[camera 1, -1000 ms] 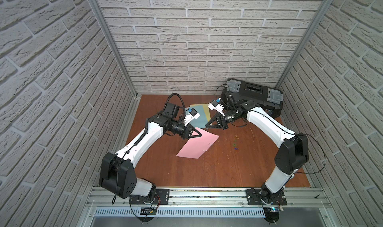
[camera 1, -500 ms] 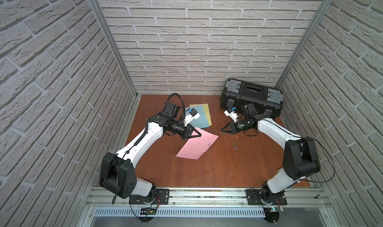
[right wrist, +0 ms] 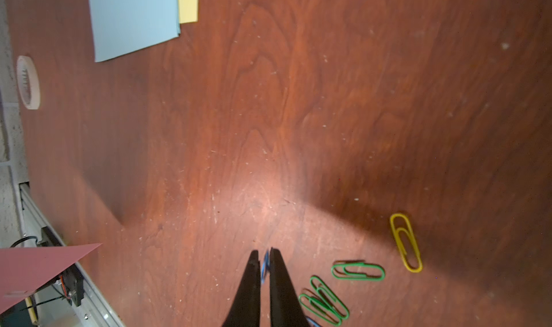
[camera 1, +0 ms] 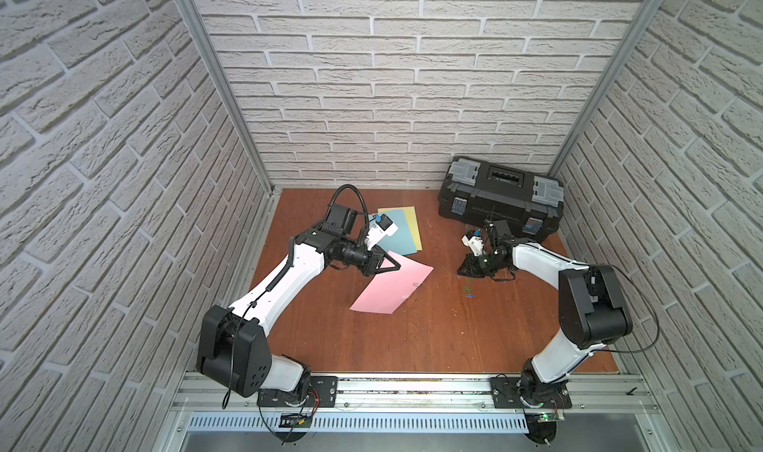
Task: Unclip the paperclips from the documents
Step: Place the paper clip at the center of the board.
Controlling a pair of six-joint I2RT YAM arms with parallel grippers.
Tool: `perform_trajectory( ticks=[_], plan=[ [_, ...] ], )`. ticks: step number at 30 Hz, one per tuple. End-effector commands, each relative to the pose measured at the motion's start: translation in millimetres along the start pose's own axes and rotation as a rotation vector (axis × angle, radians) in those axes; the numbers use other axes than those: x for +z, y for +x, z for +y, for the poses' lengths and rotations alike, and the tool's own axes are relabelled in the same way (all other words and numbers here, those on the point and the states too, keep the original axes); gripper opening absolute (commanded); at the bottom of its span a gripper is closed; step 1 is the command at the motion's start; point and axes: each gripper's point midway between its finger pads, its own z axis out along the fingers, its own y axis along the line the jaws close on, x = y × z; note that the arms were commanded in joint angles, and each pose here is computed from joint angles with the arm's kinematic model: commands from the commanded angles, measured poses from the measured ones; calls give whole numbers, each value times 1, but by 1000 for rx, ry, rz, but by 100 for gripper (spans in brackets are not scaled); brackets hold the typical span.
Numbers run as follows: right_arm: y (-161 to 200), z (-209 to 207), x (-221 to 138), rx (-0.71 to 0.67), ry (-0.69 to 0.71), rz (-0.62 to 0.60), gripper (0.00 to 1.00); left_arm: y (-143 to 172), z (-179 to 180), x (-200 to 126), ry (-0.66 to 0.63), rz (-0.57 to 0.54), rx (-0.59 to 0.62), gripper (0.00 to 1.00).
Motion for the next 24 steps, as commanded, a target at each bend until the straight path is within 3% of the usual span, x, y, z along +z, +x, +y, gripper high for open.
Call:
perform_trajectory(
  ticks=[1, 11, 19, 24],
  plan=[
    [2, -15, 5, 24, 66, 5, 12, -4, -3, -4, -13, -27, 36, 0],
    [10, -18, -1, 3, 99, 7, 21, -7, -1, -5, -28, -41, 36, 0],
    [-6, 41, -26, -182, -108, -97, 36, -22, 3, -10, -28, -113, 43, 0],
    [-16, 116, -69, -399, -387, -308, 54, -43, 4, -27, -23, -226, 58, 0]
  ],
)
